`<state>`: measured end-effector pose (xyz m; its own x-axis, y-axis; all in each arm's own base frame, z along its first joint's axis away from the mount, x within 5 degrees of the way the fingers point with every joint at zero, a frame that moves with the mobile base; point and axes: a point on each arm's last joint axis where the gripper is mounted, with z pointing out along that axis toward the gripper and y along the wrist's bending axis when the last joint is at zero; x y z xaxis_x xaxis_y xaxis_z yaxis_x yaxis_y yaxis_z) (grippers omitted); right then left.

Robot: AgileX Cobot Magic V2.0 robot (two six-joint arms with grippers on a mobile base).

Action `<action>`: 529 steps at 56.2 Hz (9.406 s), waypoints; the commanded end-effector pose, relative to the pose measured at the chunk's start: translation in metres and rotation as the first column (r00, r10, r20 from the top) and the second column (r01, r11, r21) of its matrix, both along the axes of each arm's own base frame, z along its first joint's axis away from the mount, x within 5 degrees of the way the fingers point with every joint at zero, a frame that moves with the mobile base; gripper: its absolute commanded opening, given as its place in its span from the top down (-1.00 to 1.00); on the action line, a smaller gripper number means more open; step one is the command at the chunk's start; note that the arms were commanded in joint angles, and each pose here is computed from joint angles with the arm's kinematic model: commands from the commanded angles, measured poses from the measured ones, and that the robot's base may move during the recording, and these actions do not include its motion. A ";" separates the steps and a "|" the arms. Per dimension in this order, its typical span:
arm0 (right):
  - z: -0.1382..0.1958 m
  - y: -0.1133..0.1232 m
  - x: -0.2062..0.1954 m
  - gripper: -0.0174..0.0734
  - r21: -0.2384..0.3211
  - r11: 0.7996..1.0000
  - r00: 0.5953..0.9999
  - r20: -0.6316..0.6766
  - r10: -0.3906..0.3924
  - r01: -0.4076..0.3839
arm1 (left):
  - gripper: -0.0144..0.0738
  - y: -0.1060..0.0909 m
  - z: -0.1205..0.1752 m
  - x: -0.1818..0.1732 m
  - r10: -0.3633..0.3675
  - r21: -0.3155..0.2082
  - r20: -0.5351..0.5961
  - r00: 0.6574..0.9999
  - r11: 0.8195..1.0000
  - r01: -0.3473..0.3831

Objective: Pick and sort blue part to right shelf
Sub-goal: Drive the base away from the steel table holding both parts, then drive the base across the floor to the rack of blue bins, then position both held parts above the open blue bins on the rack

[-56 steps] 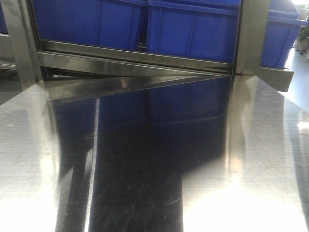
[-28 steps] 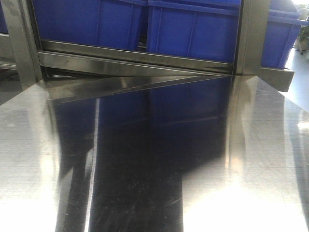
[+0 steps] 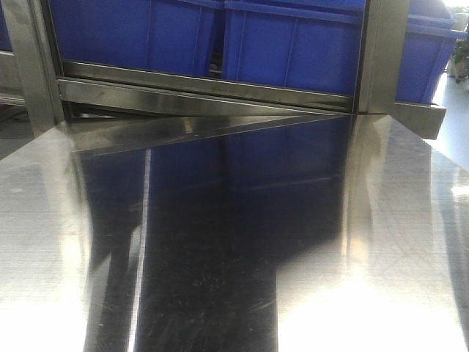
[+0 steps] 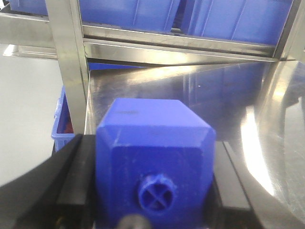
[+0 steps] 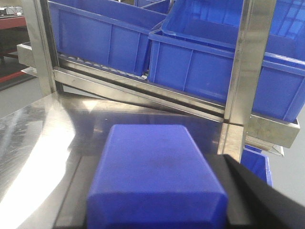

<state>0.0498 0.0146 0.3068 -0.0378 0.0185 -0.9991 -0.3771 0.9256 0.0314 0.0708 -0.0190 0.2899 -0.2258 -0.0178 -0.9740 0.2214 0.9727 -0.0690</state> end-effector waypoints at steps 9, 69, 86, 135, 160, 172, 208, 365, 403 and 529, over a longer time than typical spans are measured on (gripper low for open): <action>0.018 0.002 -0.002 0.19 0.012 1.000 0.993 0.115 0.026 -0.028 | 0.12 0.001 0.017 0.001 0.018 -0.029 0.104 0.994 0.999 -0.015; 0.018 0.002 -0.002 0.19 0.012 1.000 0.993 0.115 0.026 -0.028 | 0.12 0.001 0.016 0.001 0.016 -0.028 0.097 0.995 1.000 -0.014; 0.018 0.002 -0.002 0.19 0.012 1.000 0.993 0.115 0.026 -0.028 | 0.12 0.001 0.016 0.001 0.016 -0.028 0.097 0.995 1.000 -0.014; 0.018 0.002 -0.002 0.19 0.012 1.000 0.993 0.115 0.026 -0.028 | 0.12 0.001 0.016 0.001 0.016 -0.028 0.097 0.995 1.000 -0.014; 0.018 0.002 -0.002 0.19 0.012 1.000 0.993 0.115 0.026 -0.028 | 0.12 0.001 0.016 0.001 0.016 -0.028 0.097 0.995 1.000 -0.014; 0.018 0.002 -0.002 0.19 0.012 1.000 0.993 0.115 0.026 -0.028 | 0.12 0.001 0.016 0.001 0.016 -0.028 0.097 0.995 1.000 -0.014; 0.018 0.002 -0.002 0.19 0.012 1.000 0.993 0.115 0.026 -0.028 | 0.12 0.001 0.016 0.001 0.016 -0.028 0.097 0.995 1.000 -0.014; 0.018 0.002 -0.002 0.19 0.013 1.000 0.993 0.115 0.026 -0.028 | 0.12 0.001 0.016 0.001 0.016 -0.028 0.097 0.995 1.000 -0.014; 0.018 0.002 -0.002 0.19 0.013 1.000 0.993 0.115 0.026 -0.028 | 0.12 0.001 0.016 0.001 0.016 -0.028 0.097 0.995 1.000 -0.014; 0.018 0.002 -0.002 0.19 0.013 1.000 0.993 0.115 0.026 -0.028 | 0.12 0.001 0.016 0.001 0.016 -0.028 0.097 0.995 1.000 -0.014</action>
